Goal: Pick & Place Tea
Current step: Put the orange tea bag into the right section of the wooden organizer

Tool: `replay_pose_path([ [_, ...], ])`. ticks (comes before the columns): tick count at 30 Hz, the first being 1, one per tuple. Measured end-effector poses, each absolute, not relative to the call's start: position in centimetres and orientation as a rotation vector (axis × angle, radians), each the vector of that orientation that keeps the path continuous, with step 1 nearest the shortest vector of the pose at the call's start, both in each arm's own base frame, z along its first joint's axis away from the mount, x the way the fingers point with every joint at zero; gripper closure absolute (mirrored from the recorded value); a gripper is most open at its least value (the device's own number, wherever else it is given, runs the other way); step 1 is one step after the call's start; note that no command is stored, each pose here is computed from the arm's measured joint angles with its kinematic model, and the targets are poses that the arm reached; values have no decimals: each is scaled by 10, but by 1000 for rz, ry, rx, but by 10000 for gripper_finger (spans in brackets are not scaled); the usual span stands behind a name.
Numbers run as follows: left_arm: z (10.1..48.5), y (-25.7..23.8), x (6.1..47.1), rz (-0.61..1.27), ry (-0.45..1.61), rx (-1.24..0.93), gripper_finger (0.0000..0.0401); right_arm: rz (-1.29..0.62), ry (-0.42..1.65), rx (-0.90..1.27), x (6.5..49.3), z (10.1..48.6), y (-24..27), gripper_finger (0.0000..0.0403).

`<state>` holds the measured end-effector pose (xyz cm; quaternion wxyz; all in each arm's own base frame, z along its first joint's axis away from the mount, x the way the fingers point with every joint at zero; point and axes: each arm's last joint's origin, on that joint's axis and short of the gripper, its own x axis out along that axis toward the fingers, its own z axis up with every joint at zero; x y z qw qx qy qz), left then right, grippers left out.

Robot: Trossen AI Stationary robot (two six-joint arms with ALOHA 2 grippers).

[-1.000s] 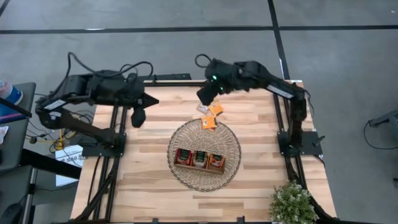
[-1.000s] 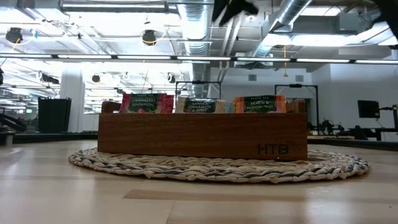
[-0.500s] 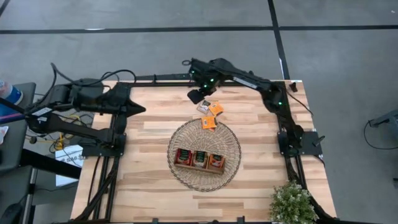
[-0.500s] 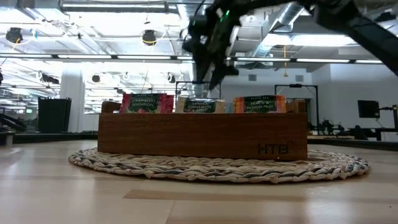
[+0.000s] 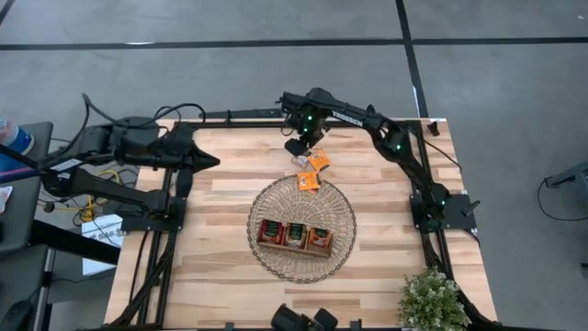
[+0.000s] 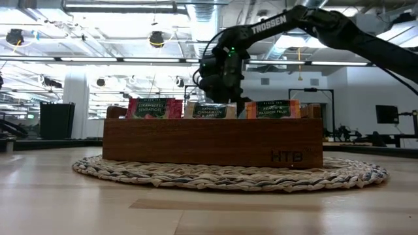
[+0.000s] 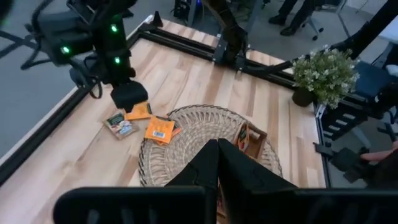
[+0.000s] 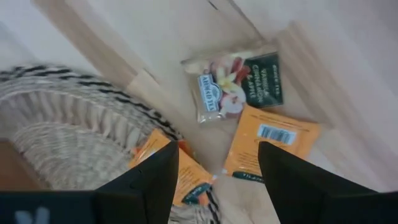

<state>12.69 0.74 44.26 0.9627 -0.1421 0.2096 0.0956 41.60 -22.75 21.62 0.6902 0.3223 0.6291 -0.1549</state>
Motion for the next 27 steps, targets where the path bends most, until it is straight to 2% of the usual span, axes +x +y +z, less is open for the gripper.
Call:
replay_pose_path([
  [6,431,10,156,243,511,-272,401,-231,1373,635,413,232,-225,183],
  [11,427,18,165,458,512,-227,400,-200,1297,510,406,279,-201,188],
  [15,427,42,166,635,448,-394,385,-268,1204,395,393,329,-175,193],
  [21,421,81,187,556,434,-545,320,-321,1011,352,368,395,-135,194],
  [27,392,126,227,505,500,-669,234,-362,902,296,342,436,-97,190],
])
